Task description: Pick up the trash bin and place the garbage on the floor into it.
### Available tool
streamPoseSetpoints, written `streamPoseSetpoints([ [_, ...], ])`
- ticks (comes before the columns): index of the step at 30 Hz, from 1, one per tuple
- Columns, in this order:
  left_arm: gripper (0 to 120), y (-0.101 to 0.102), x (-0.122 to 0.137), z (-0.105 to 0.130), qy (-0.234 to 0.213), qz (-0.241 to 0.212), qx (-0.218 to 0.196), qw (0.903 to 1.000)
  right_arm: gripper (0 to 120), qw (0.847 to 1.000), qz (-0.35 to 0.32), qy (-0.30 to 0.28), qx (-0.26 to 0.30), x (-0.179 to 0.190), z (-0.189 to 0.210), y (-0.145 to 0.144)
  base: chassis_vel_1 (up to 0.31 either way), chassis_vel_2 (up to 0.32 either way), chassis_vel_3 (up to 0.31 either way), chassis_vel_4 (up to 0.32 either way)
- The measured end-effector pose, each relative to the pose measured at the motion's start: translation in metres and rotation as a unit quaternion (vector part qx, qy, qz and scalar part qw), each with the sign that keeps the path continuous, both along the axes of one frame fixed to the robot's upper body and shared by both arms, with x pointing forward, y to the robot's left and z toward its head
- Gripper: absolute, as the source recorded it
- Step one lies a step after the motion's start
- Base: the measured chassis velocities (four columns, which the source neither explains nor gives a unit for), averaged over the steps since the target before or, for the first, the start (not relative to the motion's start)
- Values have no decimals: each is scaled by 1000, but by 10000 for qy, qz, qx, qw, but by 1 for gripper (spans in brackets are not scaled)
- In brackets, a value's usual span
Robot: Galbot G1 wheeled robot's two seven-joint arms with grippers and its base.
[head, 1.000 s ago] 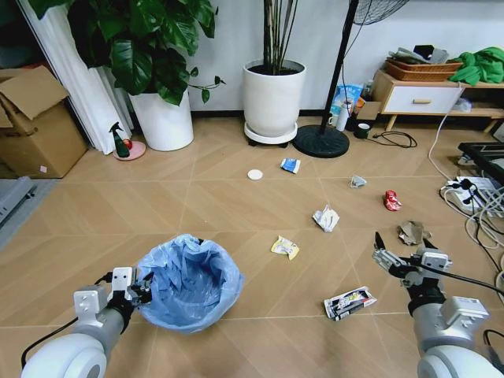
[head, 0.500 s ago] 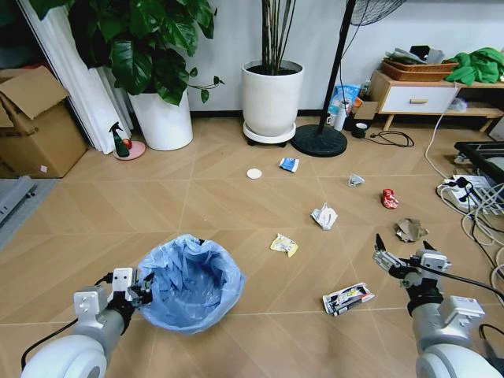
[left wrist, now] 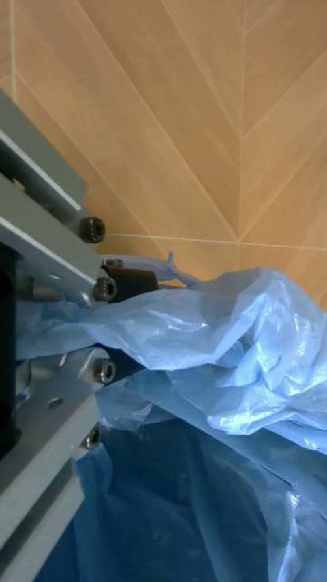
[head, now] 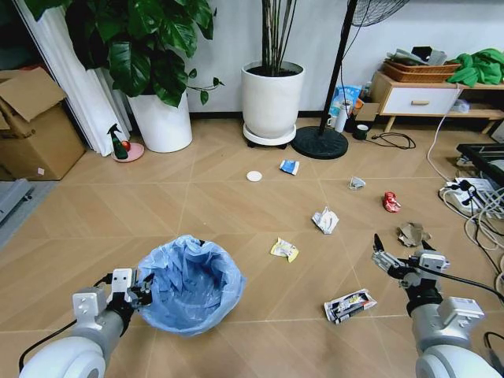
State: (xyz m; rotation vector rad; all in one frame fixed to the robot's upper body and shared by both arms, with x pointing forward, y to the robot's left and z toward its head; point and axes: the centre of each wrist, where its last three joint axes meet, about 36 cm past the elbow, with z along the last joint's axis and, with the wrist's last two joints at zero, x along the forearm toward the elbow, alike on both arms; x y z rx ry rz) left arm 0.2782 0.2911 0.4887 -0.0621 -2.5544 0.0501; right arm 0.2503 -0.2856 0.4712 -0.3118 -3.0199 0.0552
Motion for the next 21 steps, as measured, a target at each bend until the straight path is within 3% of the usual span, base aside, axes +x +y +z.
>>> streamPoseSetpoints([
  [21,0,-1,-1,1,-18,-5,-18,10000,100,10000,-8,34,25,0,-4,-1,-57,58,50,-61],
])
